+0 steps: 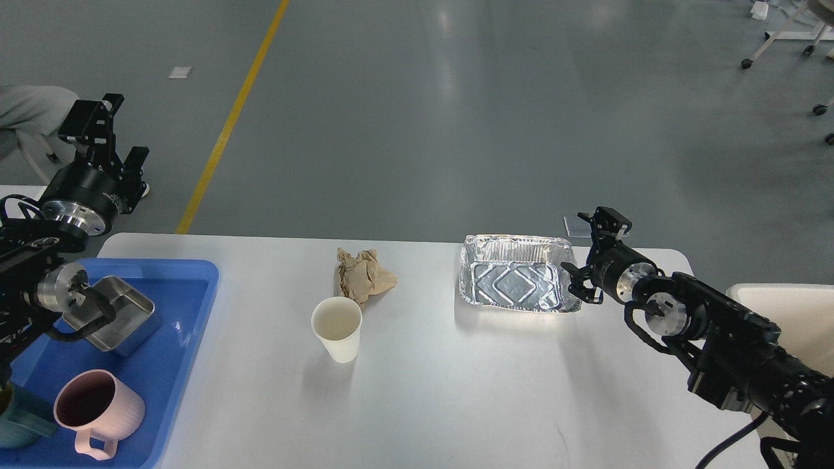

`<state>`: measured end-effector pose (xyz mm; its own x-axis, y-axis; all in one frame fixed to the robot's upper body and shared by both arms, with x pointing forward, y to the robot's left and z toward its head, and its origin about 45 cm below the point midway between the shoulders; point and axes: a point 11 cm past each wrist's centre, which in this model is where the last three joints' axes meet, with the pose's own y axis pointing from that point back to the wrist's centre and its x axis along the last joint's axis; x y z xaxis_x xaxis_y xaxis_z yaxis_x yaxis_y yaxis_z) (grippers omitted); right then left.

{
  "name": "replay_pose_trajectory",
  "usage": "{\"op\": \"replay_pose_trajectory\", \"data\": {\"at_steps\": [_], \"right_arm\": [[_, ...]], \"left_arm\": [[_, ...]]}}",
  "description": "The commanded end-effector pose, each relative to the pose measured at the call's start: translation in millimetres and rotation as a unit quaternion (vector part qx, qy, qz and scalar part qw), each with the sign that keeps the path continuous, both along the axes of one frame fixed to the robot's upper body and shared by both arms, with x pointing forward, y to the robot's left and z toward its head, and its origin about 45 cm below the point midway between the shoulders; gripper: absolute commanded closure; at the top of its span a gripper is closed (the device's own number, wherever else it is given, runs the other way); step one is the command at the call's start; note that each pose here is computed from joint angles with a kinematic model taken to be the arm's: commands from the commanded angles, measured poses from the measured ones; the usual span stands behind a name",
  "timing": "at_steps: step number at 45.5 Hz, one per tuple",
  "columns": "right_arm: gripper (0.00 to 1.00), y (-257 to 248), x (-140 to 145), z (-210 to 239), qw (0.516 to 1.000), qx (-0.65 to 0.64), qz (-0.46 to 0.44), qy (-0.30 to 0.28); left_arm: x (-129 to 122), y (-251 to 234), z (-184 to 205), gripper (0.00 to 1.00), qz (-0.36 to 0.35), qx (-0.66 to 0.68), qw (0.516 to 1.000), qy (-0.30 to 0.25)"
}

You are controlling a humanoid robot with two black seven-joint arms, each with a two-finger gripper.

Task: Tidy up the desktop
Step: 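Raise the left gripper up out of the blue bin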

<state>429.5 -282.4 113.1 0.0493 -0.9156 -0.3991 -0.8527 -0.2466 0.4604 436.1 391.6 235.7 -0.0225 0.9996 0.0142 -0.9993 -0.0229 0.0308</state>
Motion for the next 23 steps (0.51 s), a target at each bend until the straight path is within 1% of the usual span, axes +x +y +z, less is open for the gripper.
{"op": "replay_pose_trajectory", "data": {"at_steps": [1,4,7,9,17,23], "right_arm": [[0.00,-1,1,1,1.000,-0.001,0.000,-0.001],[0.00,-2,1,2,1.000,-0.002,-0.001,-0.002],[0.00,-3,2,3,1.000,-0.002,-0.001,-0.003],[0.00,-3,3,4,1.000,-0.002,-0.001,-0.004],[0.00,-2,4,5,1.000,-0.002,-0.001,-0.006],[0.00,-4,3,5,1.000,-0.004,-0.002,-0.005]], "left_arm": [[5,3,-15,0.03,0.016,-0.003,1.000,0.012],[5,-1,-21,0.03,0.010,-0.004,0.999,0.032],[5,-9,-30,0.03,-0.011,-0.012,0.997,0.069],[6,-17,-33,0.03,-0.029,-0.023,0.996,0.083],[13,-44,-41,0.03,-0.044,-0.063,0.994,0.082],[16,-66,-48,0.03,-0.039,-0.161,0.983,0.083]]}}
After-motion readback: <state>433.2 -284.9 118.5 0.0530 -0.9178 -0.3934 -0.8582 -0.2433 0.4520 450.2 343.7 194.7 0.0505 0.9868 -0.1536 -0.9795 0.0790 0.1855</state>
